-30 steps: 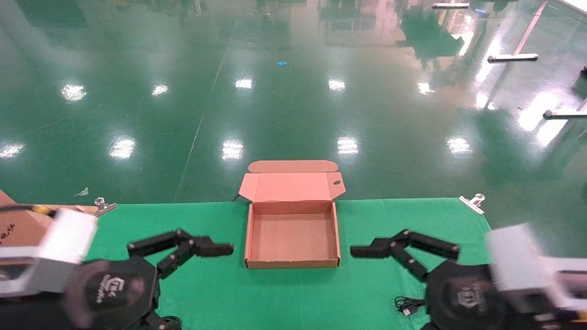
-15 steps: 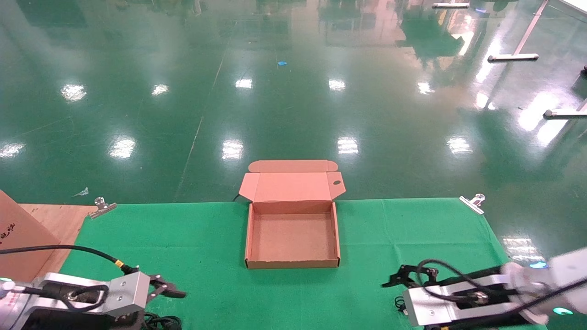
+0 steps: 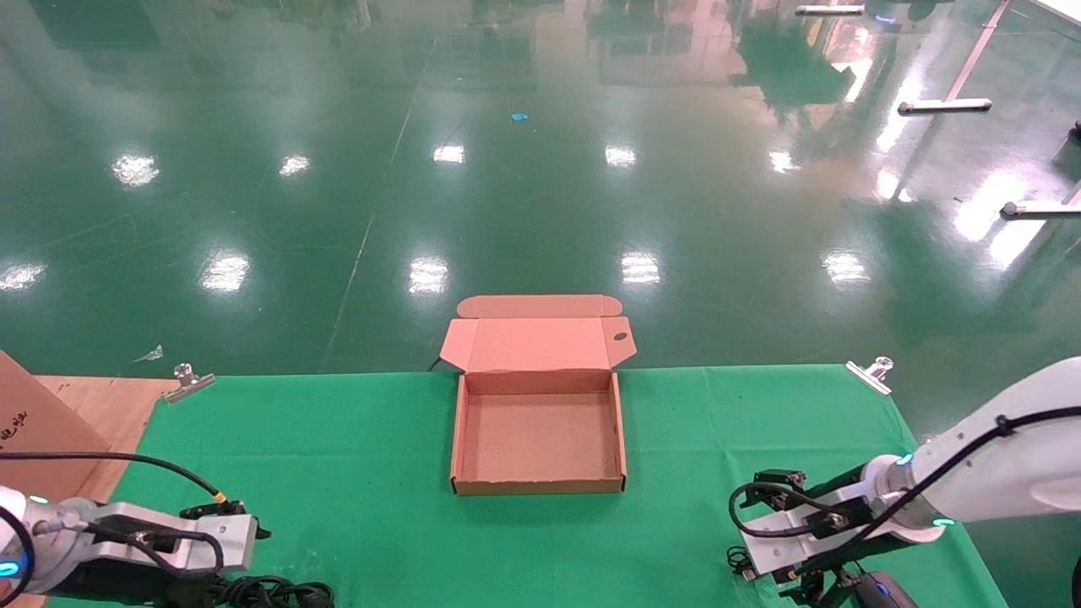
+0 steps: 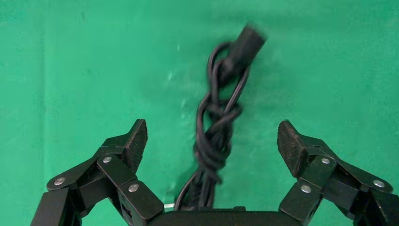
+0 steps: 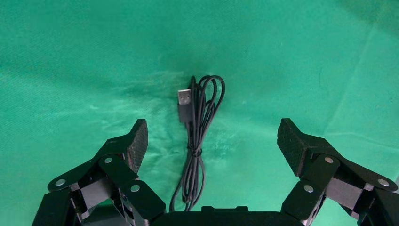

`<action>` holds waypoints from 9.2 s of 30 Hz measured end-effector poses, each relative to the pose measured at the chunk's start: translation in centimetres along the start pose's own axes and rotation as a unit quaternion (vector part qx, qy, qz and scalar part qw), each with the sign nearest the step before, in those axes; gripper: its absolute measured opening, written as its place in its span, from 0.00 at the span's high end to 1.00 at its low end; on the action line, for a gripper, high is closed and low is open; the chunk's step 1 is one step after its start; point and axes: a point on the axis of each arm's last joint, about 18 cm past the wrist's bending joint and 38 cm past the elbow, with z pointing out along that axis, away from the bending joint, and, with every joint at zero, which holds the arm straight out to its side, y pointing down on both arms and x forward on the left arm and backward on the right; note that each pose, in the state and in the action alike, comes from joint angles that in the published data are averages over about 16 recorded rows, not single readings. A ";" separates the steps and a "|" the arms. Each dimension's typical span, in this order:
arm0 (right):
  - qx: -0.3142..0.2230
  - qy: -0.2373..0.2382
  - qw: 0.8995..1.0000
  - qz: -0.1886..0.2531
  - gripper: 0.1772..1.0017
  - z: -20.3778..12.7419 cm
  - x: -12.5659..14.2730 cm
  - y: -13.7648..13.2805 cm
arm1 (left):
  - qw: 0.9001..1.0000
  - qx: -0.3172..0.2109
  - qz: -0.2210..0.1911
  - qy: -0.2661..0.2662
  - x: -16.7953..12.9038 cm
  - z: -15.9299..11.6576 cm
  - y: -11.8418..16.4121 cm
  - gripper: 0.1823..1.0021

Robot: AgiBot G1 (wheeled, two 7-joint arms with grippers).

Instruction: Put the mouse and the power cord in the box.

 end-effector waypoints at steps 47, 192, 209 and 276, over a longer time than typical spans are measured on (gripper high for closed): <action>-0.013 -0.015 1.000 -0.003 0.38 3.2 -1.1 1.0 | 0.999 -0.016 0.000 -0.036 0.4 2.7 1.7 0.38; 0.150 0.136 0.977 -0.068 0.88 -13.5 11.4 -4.8 | 0.932 0.189 0.226 -0.213 -4.4 11.6 -27.4 0.73; 0.166 0.144 0.971 -0.095 0.88 -14.3 13.8 -8.6 | 0.941 0.191 0.139 -0.242 -7.0 10.1 -25.5 0.36; 0.362 0.174 0.913 0.071 0.07 -10.1 8.1 -12.7 | 0.865 0.468 -0.060 -0.169 -3.9 -5.8 -16.7 0.00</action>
